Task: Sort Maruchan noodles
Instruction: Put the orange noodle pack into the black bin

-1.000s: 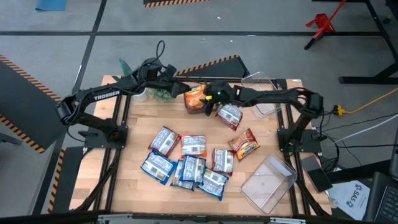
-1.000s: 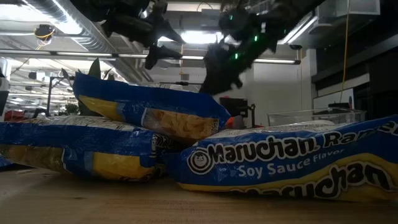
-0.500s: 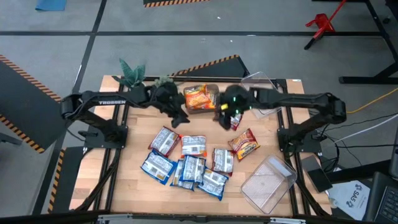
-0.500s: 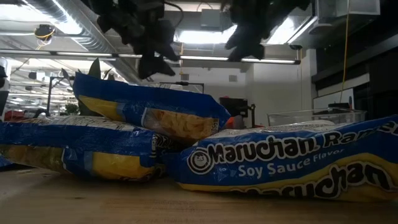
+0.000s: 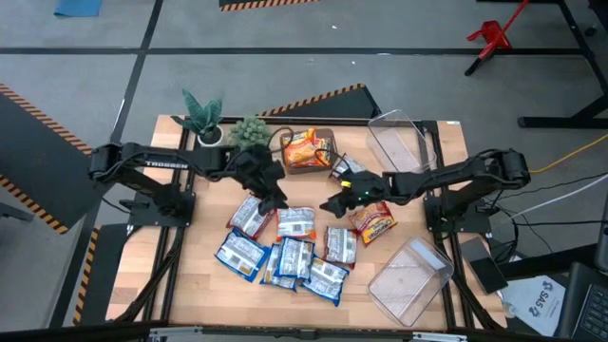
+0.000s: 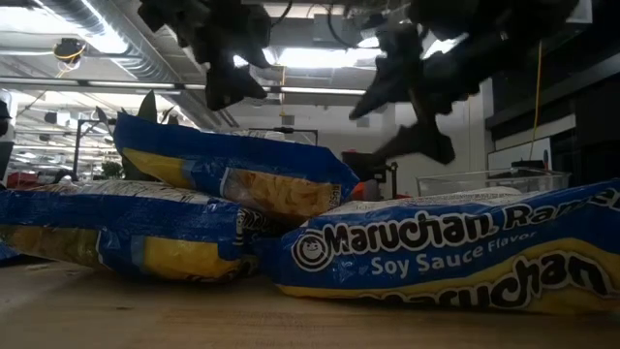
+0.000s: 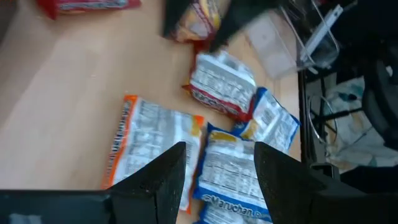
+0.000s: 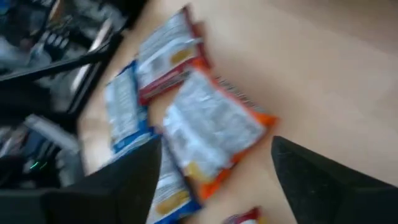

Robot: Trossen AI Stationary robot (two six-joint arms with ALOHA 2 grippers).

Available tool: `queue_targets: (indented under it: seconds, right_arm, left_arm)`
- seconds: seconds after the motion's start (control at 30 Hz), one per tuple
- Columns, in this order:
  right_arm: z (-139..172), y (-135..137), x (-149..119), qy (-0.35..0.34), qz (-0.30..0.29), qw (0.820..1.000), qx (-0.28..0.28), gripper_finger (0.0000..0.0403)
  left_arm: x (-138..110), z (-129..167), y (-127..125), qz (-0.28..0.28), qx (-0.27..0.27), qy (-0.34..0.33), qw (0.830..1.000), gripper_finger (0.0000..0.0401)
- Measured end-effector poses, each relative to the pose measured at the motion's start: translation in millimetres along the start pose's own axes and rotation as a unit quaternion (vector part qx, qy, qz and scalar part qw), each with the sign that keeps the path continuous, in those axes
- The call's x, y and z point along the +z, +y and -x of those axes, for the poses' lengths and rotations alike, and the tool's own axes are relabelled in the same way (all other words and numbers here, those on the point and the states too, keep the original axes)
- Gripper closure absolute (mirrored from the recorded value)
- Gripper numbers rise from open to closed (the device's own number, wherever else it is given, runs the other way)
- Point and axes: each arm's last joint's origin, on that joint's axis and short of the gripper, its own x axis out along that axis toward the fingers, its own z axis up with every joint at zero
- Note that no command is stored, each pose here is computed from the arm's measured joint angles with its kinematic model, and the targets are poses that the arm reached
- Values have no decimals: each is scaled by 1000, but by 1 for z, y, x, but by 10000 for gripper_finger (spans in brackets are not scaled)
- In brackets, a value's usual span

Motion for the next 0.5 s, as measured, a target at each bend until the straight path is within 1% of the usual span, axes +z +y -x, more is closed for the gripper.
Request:
queue_targets:
  seconds: [0.07,0.13,0.2,0.27,0.4,0.5]
  right_arm:
    - [0,-8,-5,-14,-8,1000,-24,98]
    - [-5,-14,-8,-16,-10,999,-39,94]
    - [-11,-17,-10,-15,-11,999,-41,94]
    - [-22,-14,-10,-15,-13,999,-25,95]
    - [-44,-10,-15,3,-18,999,-29,97]
    - [-57,-9,-16,3,-17,999,-39,98]
  left_arm:
    - [-5,-4,-2,-4,1,-1,1000,218]
    - [-14,-10,0,11,0,1,1000,218]
    - [-25,-17,4,34,-2,7,999,218]
    - [-36,-23,9,58,-10,6,998,218]
    - [-56,-33,17,103,-20,-9,994,218]
    - [-69,-37,23,129,-6,-13,992,218]
